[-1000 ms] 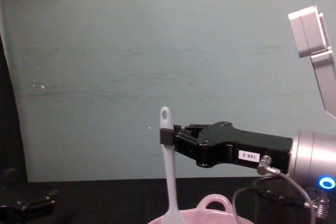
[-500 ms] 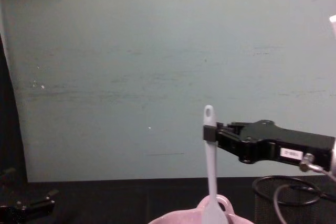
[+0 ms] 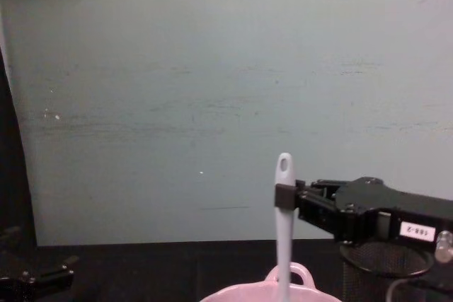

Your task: Use the one hand to pick up the spoon and stir the clear water in the bowl.

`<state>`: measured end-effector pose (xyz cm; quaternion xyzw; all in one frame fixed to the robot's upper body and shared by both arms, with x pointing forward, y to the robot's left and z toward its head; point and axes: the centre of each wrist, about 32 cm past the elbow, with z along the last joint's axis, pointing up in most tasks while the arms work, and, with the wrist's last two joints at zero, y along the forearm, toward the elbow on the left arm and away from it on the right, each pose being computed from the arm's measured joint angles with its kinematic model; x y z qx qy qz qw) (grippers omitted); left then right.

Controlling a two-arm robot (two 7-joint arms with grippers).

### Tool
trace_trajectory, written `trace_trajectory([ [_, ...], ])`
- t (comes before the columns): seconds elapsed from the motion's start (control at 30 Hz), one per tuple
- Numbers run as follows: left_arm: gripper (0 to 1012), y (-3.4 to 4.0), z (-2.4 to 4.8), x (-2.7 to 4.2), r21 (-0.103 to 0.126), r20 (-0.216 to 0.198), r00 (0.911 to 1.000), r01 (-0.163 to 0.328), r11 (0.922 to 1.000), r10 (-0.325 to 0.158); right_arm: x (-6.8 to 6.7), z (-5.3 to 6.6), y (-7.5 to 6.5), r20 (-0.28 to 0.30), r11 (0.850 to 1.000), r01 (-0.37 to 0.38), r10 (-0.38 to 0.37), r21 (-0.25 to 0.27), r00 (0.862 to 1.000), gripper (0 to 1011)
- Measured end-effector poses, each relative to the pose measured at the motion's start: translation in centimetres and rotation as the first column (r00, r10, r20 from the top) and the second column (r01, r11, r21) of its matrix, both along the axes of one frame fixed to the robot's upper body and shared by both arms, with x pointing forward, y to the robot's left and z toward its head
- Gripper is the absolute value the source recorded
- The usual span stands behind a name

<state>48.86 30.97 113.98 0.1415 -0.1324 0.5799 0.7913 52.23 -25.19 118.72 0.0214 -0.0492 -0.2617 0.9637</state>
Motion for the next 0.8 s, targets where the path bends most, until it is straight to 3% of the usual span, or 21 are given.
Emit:
trace_trajectory([
  [0.23,1005,0.0,0.0,0.0,0.0,0.0,1.0,0.0,1.0,0.0,-0.2,-0.6,1.9,-0.008,0.998,-0.056,0.056,0.026,0.998,123],
  [0.47,1005,0.0,0.0,0.0,0.0,0.0,1.0,0.0,1.0,0.0,1.2,-0.6,3.8,0.01,0.996,-0.086,0.086,0.036,0.996,123],
  [0.67,1005,0.0,0.0,0.0,0.0,0.0,1.0,0.0,1.0,0.0,2.8,-0.8,4.2,0.012,0.997,-0.066,0.065,0.037,0.998,123],
  [0.8,1005,0.0,0.0,0.0,0.0,0.0,1.0,0.0,1.0,0.0,3.8,-0.9,3.7,0.019,0.999,-0.007,0.006,0.032,1.0,123],
])
